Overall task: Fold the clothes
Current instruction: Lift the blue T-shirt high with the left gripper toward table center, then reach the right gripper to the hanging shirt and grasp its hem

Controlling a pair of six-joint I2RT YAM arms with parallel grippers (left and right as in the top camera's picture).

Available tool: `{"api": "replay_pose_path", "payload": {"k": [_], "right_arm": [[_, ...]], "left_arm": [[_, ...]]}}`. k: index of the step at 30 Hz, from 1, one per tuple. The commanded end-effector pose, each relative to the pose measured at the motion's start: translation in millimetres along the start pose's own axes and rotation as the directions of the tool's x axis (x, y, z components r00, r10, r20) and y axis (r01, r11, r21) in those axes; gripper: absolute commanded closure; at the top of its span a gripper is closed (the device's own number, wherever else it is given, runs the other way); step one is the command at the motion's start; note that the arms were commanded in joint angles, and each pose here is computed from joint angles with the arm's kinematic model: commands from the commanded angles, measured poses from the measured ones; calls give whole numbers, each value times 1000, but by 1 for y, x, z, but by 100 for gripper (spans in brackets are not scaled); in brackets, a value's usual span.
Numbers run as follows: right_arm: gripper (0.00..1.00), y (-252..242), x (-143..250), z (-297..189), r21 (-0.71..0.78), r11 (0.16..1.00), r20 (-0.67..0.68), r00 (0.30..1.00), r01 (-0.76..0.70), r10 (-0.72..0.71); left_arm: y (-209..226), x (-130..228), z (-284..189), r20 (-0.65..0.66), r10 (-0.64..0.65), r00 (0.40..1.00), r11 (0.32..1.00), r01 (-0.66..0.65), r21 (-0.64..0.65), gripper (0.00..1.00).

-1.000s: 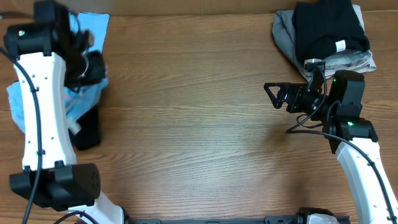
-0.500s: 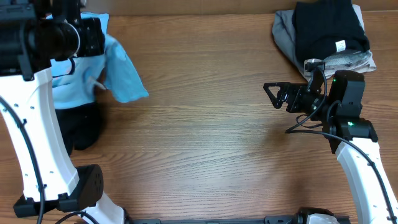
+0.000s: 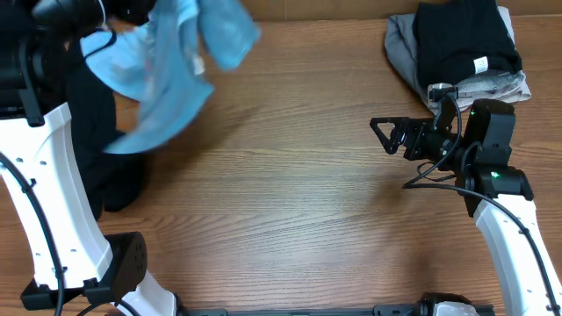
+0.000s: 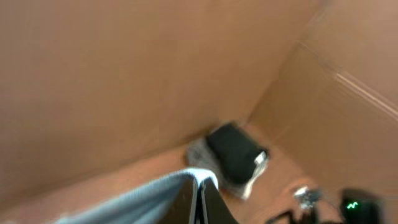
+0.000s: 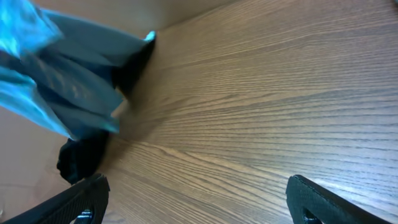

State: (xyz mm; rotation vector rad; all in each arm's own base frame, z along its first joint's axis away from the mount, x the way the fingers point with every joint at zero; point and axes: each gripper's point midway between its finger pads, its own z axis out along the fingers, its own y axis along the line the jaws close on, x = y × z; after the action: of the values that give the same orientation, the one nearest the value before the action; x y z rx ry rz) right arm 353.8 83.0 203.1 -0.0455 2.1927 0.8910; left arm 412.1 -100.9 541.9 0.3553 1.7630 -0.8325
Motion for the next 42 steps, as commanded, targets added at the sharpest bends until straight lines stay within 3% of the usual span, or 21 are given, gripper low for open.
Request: {"api": "replay_pose_path", "payload": {"k": [1, 6, 12, 16, 19, 29, 42], "right_arm": [[6, 13, -7, -1, -53, 998, 9, 1000, 22, -22], [5, 25, -9, 4, -89, 994, 17, 998, 62, -60], [0, 54, -13, 21, -143, 976, 49, 986, 167, -162], [0, 61, -7, 39, -170, 967, 33, 982, 188, -185], [7, 66, -2, 44, -216, 962, 8, 986, 166, -168], [6, 97, -11, 24, -395, 889, 63, 972, 231, -225], [4, 119, 1, 37, -457, 847, 58, 960, 270, -275]], "left_arm": [[-57, -12, 2, 16, -39, 999, 977, 34, 211, 96], [-96, -18, 14, 46, 3, 999, 951, -17, 309, 96], [-113, -11, 21, 28, 4, 1000, 939, -14, 344, 96], [-112, -7, 21, 7, -10, 1000, 941, 7, 338, 96], [-108, -3, 22, -6, -11, 1000, 945, 12, 326, 96], [-91, 5, 27, -22, -15, 1000, 971, 20, 238, 96], [-93, 11, 28, -46, -21, 999, 970, 32, 242, 96]]}}
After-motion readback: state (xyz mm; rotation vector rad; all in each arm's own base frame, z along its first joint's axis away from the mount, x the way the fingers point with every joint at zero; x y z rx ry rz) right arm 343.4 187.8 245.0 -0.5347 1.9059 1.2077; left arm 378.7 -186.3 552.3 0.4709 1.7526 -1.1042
